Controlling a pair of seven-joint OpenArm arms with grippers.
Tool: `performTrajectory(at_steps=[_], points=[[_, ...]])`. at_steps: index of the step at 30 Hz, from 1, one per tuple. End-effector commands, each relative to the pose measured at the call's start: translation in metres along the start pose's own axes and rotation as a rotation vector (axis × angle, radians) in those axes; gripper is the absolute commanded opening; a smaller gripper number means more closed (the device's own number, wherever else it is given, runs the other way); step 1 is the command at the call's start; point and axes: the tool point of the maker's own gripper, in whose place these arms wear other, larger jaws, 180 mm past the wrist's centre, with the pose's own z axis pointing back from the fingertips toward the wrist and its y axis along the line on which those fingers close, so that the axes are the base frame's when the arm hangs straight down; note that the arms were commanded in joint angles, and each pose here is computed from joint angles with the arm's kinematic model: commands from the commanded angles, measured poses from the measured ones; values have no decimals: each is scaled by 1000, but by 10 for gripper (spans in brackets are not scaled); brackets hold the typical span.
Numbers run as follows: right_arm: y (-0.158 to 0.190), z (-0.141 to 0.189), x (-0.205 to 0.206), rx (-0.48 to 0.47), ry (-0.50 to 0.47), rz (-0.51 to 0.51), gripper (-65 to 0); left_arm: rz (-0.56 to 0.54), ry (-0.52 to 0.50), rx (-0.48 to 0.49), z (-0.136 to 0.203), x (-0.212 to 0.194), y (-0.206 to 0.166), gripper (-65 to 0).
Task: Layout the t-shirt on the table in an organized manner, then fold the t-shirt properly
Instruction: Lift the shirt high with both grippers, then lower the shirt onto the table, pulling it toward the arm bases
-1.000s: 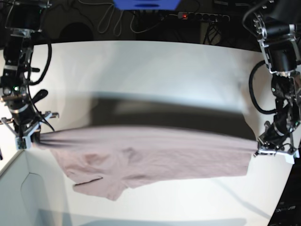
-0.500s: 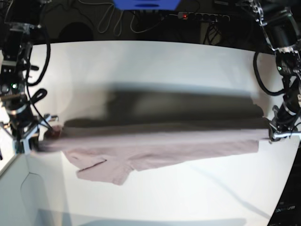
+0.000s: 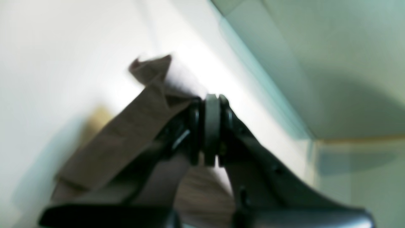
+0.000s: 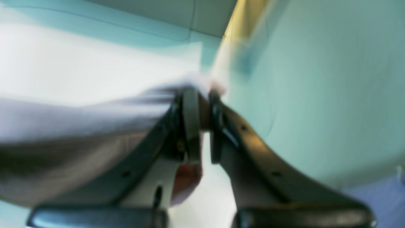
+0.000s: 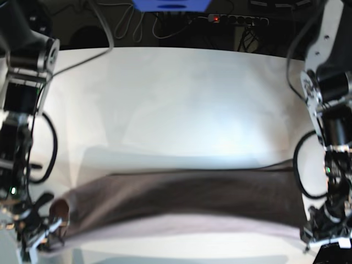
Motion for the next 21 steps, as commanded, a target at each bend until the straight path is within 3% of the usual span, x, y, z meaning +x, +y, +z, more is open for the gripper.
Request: performTrajectory(at_steps=[1,8,12,16,21], points=[[-20,-1,46,-40,-109,12,-650,-2,-90,-61,2,44,-30,-650],[-57,-13,122,-93,-212,-8,-650,26,-179,-164,6,109,-95,-650],[-64,-10,134,-105,-234,-4,-650,29,-205,-200,11,124,-115,-650],[-61,-6,125,-106,-228,0,-650,32,-196,-206,11,122,-115,-650],[-35,13,73,-73,-178,53,-650,18,-132,-123,4,73,-62,-650]])
